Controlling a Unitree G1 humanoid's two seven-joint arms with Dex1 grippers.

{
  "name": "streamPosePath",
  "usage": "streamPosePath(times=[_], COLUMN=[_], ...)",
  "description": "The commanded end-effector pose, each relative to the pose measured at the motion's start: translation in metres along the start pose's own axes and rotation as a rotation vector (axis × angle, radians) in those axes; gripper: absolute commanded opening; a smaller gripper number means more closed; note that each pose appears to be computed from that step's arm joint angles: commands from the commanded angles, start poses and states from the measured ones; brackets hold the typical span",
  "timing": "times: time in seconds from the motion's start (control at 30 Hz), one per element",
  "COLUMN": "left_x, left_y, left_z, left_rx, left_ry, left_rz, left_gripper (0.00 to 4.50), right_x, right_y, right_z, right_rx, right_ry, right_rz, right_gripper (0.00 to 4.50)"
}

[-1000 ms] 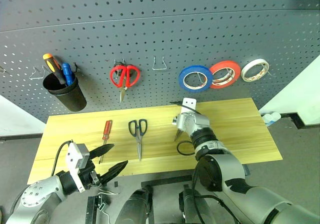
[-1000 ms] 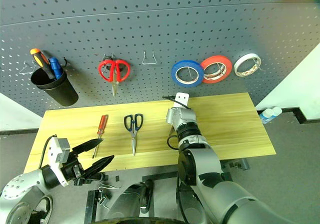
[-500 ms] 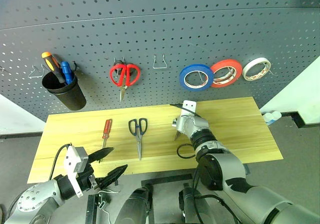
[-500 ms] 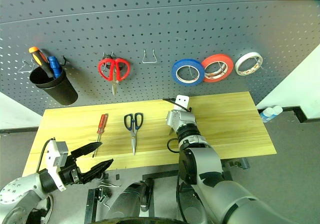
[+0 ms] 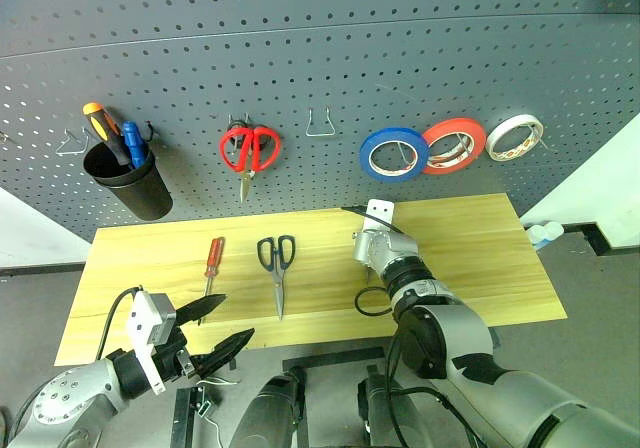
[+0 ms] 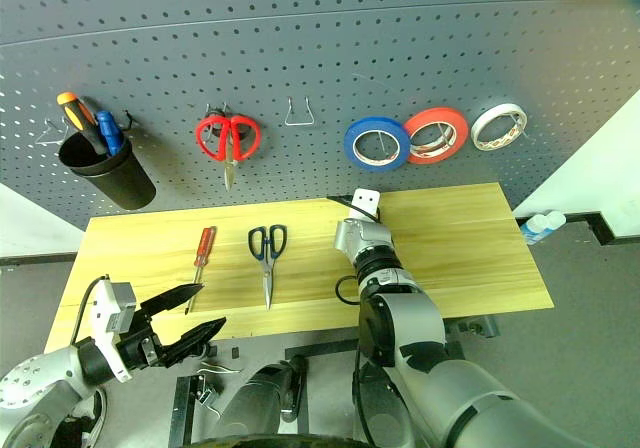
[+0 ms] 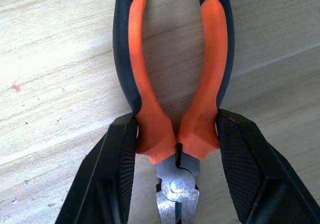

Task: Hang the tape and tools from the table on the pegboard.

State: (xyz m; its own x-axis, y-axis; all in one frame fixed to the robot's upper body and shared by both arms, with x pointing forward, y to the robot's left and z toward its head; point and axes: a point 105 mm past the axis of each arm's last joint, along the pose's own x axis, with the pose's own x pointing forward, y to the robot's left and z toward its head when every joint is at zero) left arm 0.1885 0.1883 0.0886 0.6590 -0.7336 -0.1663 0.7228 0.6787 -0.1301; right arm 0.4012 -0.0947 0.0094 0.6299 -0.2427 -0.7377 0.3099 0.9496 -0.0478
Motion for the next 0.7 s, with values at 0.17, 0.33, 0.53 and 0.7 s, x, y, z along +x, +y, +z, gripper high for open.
streamPosePath(times=[0.17,0.33,0.53,0.7], left_x=[0.0,0.001,0.004,0.006], left_y=[0.002,0.004,0.007,0.01], left_z=[0.006,0.005,0.005,0.004], left_rx=[0.027,0.026,0.028,0.031], left_ry=[-0.017,-0.019,-0.023,-0.023], left_rz=[0.001,0.0,-0.004,-0.009], left_gripper=[4.5,4.5,4.5,4.5], right_x=[-0.01,-0.024,-0.042,-0.05], right_y=[0.007,0.006,0.0,-0.011], right_z=[0.013,0.013,0.003,-0.012], right_rx=[-0.043,-0.06,-0.086,-0.125], right_ry=[-0.032,-0.027,-0.023,-0.009], right_rz=[0.034,0.066,0.095,0.103], right_gripper=[2.06,2.06,2.06,2.06])
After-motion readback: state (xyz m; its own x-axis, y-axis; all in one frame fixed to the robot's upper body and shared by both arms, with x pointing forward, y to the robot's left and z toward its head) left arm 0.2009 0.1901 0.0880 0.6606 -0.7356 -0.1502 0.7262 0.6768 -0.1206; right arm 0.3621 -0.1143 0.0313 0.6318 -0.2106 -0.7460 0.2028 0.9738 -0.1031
